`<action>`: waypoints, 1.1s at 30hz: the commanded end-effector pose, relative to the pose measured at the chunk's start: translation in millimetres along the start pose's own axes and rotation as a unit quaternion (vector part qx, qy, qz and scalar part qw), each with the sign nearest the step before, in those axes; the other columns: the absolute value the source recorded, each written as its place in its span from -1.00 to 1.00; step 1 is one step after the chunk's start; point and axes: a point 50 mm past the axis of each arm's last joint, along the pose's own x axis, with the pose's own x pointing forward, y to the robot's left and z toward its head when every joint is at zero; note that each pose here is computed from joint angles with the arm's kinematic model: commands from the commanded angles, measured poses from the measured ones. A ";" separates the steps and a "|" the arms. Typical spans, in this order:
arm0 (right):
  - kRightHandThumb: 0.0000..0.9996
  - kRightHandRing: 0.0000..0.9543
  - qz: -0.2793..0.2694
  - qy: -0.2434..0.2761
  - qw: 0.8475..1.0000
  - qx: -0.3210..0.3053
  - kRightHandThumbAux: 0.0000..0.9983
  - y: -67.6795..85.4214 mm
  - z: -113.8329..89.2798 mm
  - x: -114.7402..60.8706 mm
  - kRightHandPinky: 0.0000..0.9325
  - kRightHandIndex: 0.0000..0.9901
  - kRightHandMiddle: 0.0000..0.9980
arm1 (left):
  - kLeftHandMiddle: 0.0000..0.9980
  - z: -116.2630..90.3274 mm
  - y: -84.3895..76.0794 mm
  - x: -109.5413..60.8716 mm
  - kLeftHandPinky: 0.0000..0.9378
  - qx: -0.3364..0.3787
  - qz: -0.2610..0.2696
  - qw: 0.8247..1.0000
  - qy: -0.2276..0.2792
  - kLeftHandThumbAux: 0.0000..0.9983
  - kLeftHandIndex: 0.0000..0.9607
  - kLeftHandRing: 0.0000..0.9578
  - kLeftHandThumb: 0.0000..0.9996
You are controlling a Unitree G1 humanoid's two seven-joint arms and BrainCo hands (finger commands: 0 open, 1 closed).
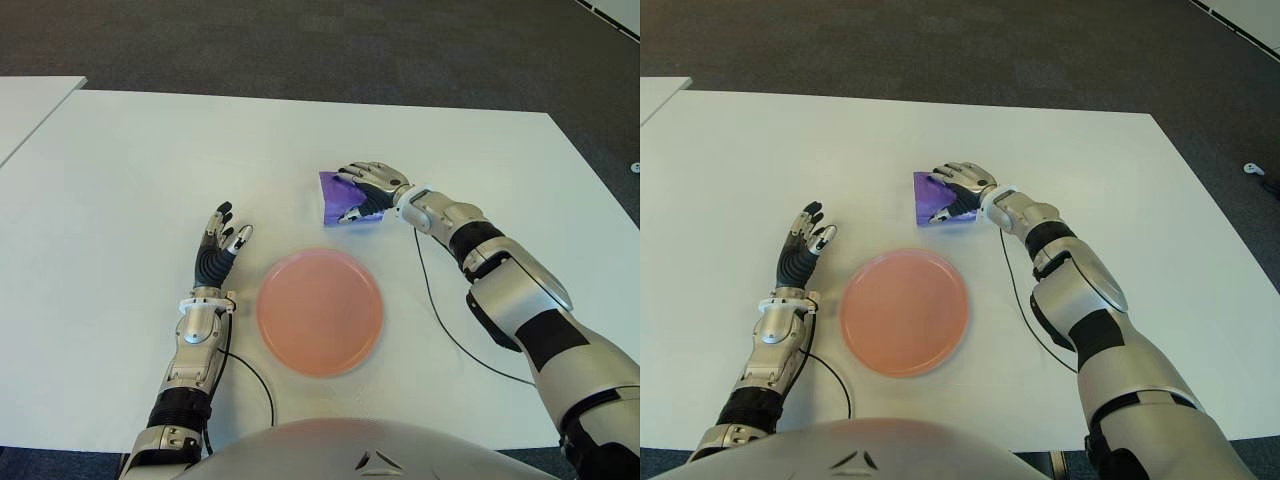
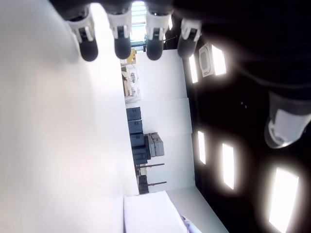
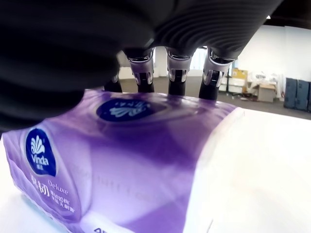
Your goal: Put the tissue paper into the plate.
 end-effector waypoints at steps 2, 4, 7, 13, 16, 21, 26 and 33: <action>-0.18 -1.00 0.023 -0.004 1.000 -0.005 -0.43 7.9 5.7 2.1 -1.00 -1.00 -1.00 | -1.00 -10.5 -0.5 -9.0 -1.00 0.002 0.007 1.000 0.029 -0.14 -1.00 -1.00 -0.29; -0.17 -1.00 0.025 -0.006 1.000 -0.010 -0.42 8.9 7.0 2.6 -1.00 -1.00 -1.00 | -1.00 -10.6 -0.3 -9.3 -1.00 0.004 0.008 1.000 0.030 -0.13 -1.00 -1.00 -0.30; -0.17 -1.00 0.030 -0.008 0.999 -0.013 -0.42 12.2 9.2 3.0 -1.00 -1.00 -1.00 | -1.00 -11.0 -0.1 -9.5 -1.00 0.005 0.010 0.999 0.032 -0.13 -1.00 -1.00 -0.30; -0.16 -1.00 0.047 -0.006 0.999 -0.022 -0.40 17.4 10.0 2.7 -1.00 -1.00 -1.00 | -1.00 -11.6 -0.2 -10.1 -1.00 0.004 0.014 0.999 0.034 -0.13 -1.00 -1.00 -0.30; -0.15 -1.00 0.054 -0.004 0.998 -0.024 -0.39 20.7 10.6 2.4 -1.00 -1.00 -1.00 | -1.00 -11.7 -0.2 -10.3 -1.00 0.002 0.015 0.999 0.035 -0.14 -1.00 -1.00 -0.30; -0.14 -1.00 0.065 0.003 0.998 -0.023 -0.35 30.6 10.3 -0.9 -1.00 -1.00 -1.00 | -1.00 -11.8 -0.7 -11.2 -1.00 -0.001 0.016 0.999 0.035 -0.15 -1.00 -1.00 -0.29; -0.14 -1.00 0.069 0.007 0.997 -0.026 -0.34 36.3 10.2 -3.0 -1.00 -1.00 -1.00 | -1.00 -11.9 -1.3 -12.0 -1.00 -0.003 0.015 0.999 0.035 -0.16 -1.00 -1.00 -0.29; -0.10 -1.00 0.087 0.020 0.996 -0.027 -0.35 63.9 12.4 -13.7 -1.00 -1.00 -1.00 | -1.00 -11.9 -1.5 -12.1 -1.00 -0.009 0.016 0.999 0.035 -0.17 -1.00 -1.00 -0.27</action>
